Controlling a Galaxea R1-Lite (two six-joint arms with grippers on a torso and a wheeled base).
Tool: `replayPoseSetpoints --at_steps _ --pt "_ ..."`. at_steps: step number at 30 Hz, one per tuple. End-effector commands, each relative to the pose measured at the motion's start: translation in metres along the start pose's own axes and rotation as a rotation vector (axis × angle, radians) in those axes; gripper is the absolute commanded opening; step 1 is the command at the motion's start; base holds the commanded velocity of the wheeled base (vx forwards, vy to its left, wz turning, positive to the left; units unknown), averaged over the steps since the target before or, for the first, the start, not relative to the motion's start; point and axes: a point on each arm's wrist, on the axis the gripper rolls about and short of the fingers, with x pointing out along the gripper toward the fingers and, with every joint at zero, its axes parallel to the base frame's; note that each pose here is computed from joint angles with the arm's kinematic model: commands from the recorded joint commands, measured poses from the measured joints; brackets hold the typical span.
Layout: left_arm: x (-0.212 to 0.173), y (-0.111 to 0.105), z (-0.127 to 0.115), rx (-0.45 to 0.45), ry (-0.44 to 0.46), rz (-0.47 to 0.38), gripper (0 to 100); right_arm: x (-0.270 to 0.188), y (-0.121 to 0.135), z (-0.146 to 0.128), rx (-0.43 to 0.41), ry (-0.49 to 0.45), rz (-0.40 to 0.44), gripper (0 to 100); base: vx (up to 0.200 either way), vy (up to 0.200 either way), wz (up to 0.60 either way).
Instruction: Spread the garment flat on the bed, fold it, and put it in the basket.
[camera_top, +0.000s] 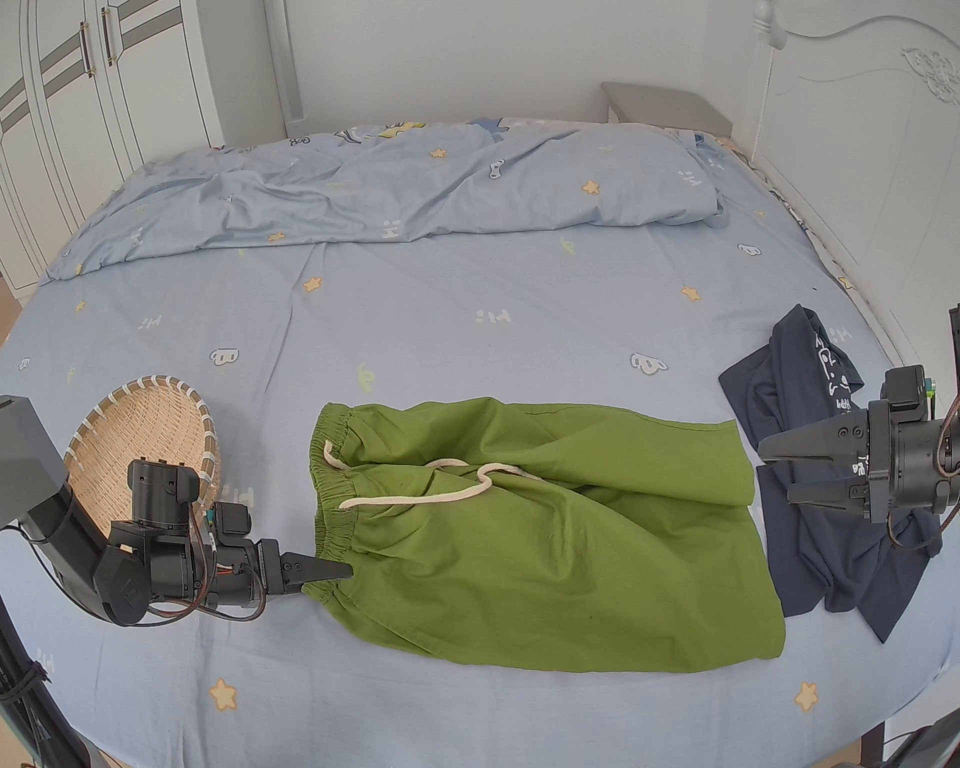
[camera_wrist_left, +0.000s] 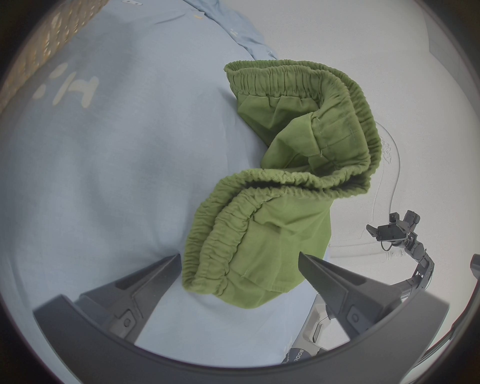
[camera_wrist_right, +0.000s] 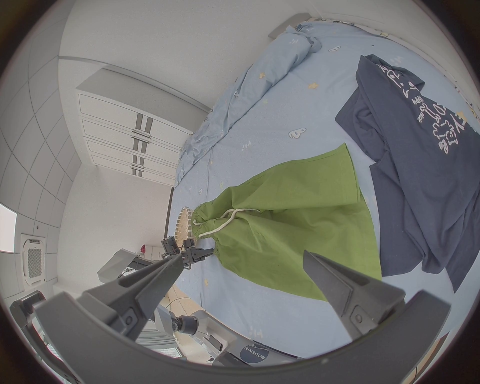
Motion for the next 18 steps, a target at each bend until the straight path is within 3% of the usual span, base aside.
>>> replayPoseSetpoints --at_steps 1,8,12,18 --pt "0.0 0.0 -0.002 -0.001 0.003 -0.003 0 0.002 -0.002 -0.001 0.004 0.007 -0.003 100 0.0 0.0 0.0" --pt "-0.006 0.0 -0.009 -0.021 0.009 0.009 0 0.002 -0.003 -0.002 0.007 0.009 -0.006 100 0.0 0.0 0.0" --pt "-0.032 -0.016 -0.031 -0.026 0.0 0.011 0 0.001 -0.003 -0.003 0.009 0.013 -0.005 100 0.0 0.0 0.0" --pt "-0.064 -0.022 -0.061 -0.067 -0.023 0.035 0 0.005 -0.007 -0.007 0.027 0.039 -0.021 100 0.0 0.0 0.0"
